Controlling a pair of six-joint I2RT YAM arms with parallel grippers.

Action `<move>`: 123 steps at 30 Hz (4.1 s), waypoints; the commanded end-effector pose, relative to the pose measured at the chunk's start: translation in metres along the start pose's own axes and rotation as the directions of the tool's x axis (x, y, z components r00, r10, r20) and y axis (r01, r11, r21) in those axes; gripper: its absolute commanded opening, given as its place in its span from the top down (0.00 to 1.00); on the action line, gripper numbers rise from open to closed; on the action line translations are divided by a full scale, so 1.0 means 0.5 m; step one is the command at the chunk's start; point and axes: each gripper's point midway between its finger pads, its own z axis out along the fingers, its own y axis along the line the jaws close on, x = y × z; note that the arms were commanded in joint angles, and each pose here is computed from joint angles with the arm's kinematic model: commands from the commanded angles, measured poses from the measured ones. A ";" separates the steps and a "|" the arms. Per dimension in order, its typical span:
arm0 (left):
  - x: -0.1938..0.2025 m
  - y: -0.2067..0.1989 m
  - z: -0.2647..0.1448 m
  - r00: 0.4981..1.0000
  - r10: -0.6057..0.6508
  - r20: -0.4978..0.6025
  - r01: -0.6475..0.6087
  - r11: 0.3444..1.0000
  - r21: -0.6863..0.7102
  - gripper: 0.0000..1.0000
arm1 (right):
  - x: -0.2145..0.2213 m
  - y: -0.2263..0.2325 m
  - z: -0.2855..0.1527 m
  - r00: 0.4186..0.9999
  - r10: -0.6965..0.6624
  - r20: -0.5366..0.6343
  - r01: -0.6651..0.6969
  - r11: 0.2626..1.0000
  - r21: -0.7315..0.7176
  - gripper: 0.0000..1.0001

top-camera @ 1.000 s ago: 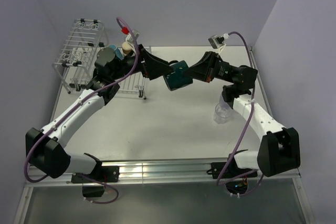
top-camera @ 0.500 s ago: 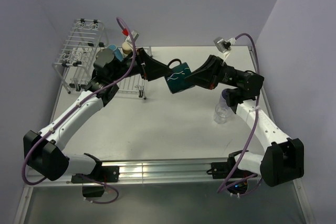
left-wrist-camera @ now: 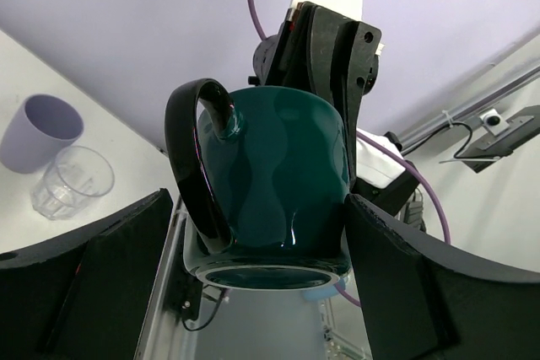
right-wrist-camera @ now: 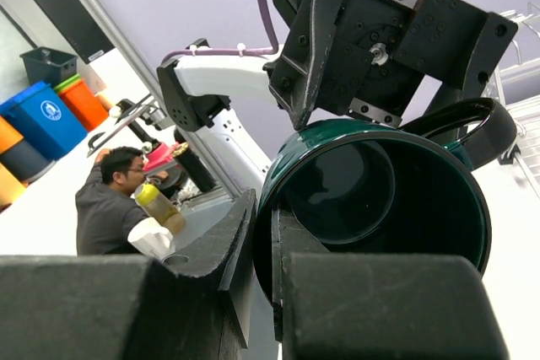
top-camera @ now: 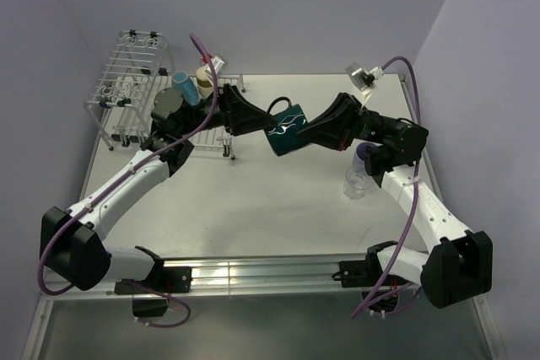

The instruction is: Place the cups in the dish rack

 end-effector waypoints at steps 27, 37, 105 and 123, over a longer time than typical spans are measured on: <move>0.126 -0.094 0.039 0.988 -0.027 -0.154 0.056 0.981 0.187 0.09 | -0.140 0.103 0.006 0.871 -0.382 0.311 0.380 0.922 0.069 1.00; 0.136 -0.114 0.049 0.988 0.005 -0.152 0.025 0.981 0.195 0.01 | -0.149 0.085 0.007 0.865 -0.389 0.317 0.368 0.921 0.126 1.00; -0.029 -0.139 0.033 0.988 0.107 0.110 -0.118 0.989 0.092 0.01 | -0.057 0.064 0.029 0.919 -0.332 0.215 0.319 0.943 0.090 1.00; -0.039 -0.130 0.025 0.982 0.126 0.140 -0.137 0.988 0.074 0.02 | -0.039 0.053 0.038 0.937 -0.293 0.191 0.282 0.956 0.080 1.00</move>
